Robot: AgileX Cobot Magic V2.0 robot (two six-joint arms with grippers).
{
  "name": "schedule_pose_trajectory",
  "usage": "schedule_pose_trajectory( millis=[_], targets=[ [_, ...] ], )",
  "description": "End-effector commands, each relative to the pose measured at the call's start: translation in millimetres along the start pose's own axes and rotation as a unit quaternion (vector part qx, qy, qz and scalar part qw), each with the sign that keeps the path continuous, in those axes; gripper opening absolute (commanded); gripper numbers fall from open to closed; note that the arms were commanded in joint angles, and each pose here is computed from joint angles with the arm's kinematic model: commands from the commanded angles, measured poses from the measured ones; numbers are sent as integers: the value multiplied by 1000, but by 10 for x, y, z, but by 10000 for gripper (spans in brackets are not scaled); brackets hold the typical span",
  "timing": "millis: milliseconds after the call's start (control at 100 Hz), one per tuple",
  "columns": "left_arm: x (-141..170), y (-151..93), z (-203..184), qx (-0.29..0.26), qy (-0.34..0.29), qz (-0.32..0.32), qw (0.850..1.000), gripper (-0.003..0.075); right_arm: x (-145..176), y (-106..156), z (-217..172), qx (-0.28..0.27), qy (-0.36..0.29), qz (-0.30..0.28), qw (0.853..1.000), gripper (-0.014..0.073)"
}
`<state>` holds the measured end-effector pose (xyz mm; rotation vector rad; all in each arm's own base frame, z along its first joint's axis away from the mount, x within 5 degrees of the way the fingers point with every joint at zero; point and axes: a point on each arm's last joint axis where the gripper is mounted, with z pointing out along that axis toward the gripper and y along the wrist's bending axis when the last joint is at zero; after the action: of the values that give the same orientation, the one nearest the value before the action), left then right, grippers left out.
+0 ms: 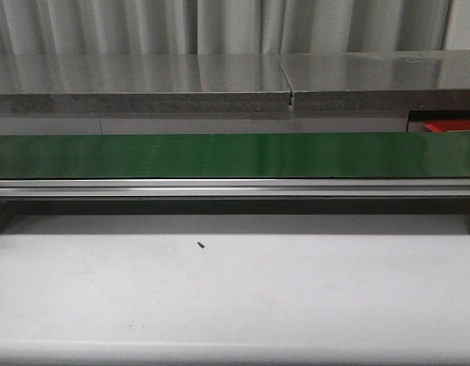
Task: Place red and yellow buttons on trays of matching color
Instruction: 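Set the red button on the conveyor belt and open the left gripper, then move the left gripper back and grasp a yellow push-button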
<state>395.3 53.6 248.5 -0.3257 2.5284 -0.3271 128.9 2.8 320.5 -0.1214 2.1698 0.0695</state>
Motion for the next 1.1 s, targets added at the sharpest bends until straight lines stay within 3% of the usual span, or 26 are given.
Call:
schedule_pose_trajectory(
  millis=[0,270,420,570,810,1090],
  targets=[
    [-126,-136,-321,12,-55,7,998,624,-126,-8,-63,8,-43,-4,999,-116],
    [-188,-259,-765,18,-111,33,993,631,-126,-8,-63,8,-43,-4,999,-116],
    [-227,-147,-1049,-10,-151,40,988,631,-126,-8,-63,8,-43,-4,999,-116],
    [-266,230,-1132,-61,-160,23,985,631,-126,-8,-63,8,-43,-4,999,-116],
    [-293,934,-945,-125,-151,-30,980,631,-126,-8,-63,8,-43,-4,999,-116],
    [-234,1396,-469,-148,-119,-62,980,631,-126,-8,-63,8,-43,-4,999,-116]
  ],
)
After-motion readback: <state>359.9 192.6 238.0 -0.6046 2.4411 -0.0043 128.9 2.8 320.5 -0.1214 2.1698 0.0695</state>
